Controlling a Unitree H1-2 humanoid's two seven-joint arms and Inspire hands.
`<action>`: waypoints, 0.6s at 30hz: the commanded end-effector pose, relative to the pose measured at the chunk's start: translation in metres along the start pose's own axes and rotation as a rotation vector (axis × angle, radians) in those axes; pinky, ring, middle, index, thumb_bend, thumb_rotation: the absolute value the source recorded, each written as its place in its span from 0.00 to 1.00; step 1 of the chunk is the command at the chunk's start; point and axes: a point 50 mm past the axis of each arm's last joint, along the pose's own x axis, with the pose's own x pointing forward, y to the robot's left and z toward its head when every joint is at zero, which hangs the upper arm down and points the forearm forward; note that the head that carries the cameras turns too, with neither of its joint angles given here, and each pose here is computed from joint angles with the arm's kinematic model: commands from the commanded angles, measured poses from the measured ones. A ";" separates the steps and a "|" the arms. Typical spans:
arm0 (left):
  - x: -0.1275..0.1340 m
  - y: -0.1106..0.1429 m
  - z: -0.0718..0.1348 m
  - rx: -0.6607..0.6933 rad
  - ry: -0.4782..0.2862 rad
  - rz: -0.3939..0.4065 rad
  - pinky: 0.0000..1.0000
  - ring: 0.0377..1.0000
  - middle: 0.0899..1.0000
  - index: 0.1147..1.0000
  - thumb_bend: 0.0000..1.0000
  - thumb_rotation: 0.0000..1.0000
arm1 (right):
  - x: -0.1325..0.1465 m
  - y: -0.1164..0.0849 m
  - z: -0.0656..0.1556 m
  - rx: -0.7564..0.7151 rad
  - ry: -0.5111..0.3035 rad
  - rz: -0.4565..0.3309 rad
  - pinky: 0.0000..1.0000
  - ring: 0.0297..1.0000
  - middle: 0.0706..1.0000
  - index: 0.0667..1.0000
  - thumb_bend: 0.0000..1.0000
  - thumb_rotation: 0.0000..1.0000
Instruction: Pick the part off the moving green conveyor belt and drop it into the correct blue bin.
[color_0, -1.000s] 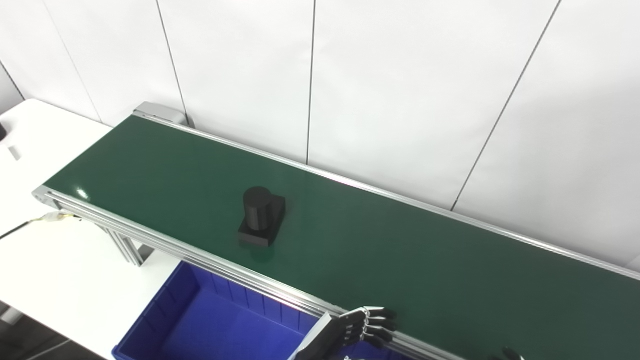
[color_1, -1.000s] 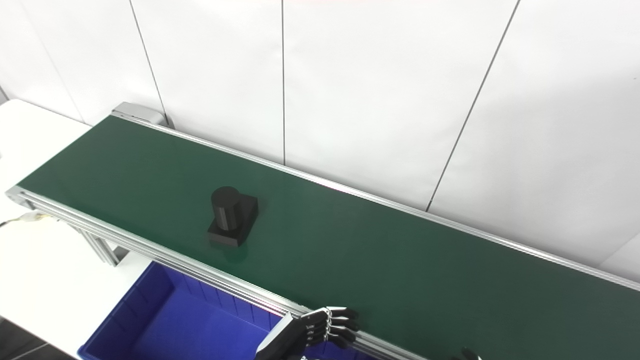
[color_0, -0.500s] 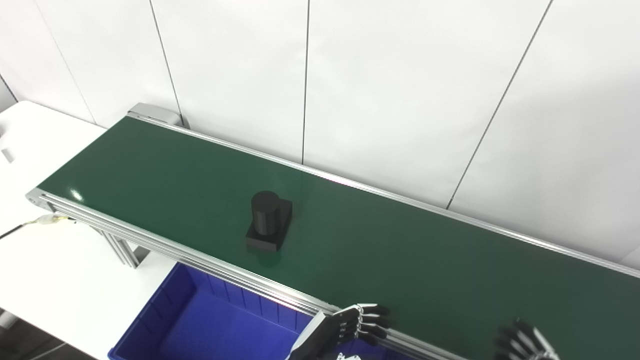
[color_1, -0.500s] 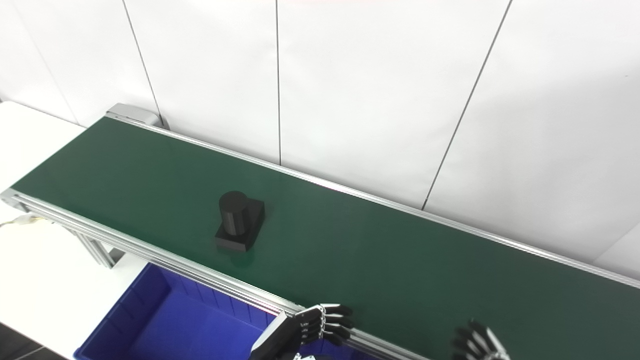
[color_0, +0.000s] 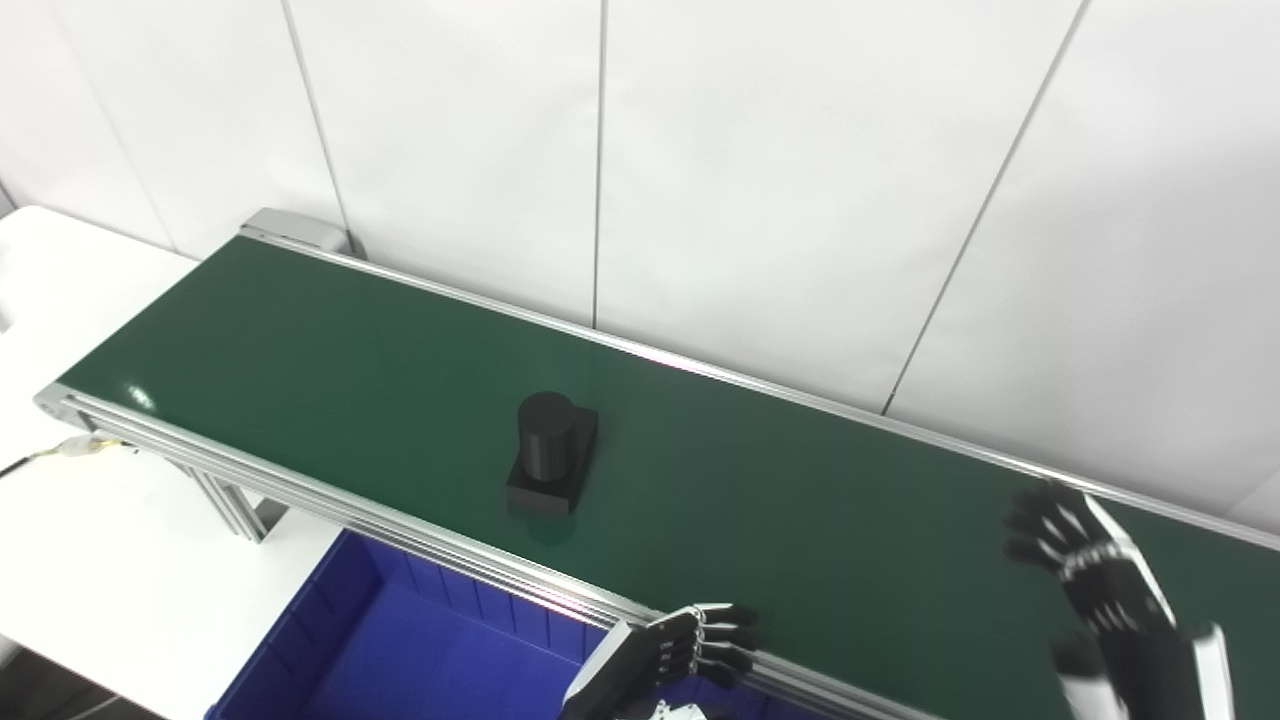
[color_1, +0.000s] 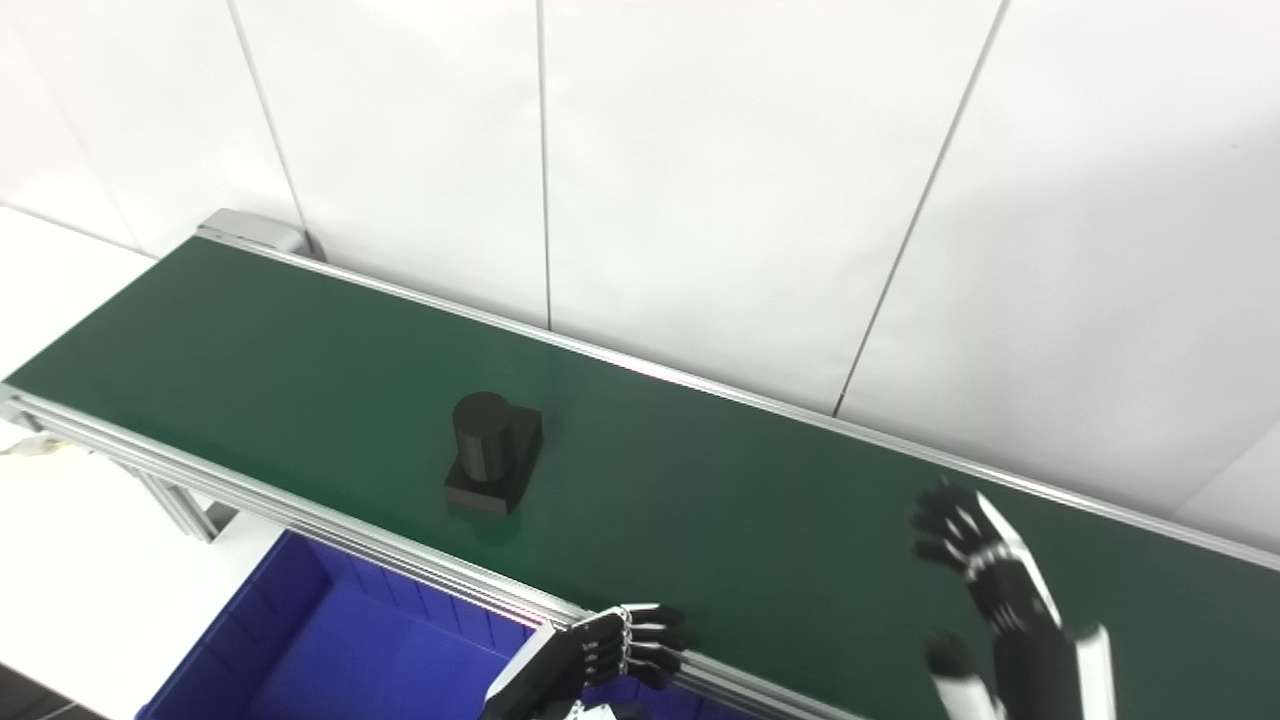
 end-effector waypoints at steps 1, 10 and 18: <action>0.005 0.005 0.009 0.006 -0.069 -0.003 0.64 0.68 0.72 0.77 0.78 0.59 | 0.020 0.002 0.014 -0.029 -0.056 0.008 0.66 0.75 0.78 0.82 0.54 0.72; 0.003 0.013 0.008 0.001 -0.066 -0.004 0.65 0.69 0.72 0.77 0.78 0.59 | 0.062 0.019 0.020 -0.100 -0.029 0.061 0.66 0.75 0.79 0.82 0.51 0.54; 0.002 0.020 0.007 -0.012 -0.065 -0.001 0.65 0.69 0.72 0.77 0.80 0.61 | 0.097 0.043 0.010 -0.101 0.046 0.133 0.71 0.81 0.83 0.85 0.58 0.53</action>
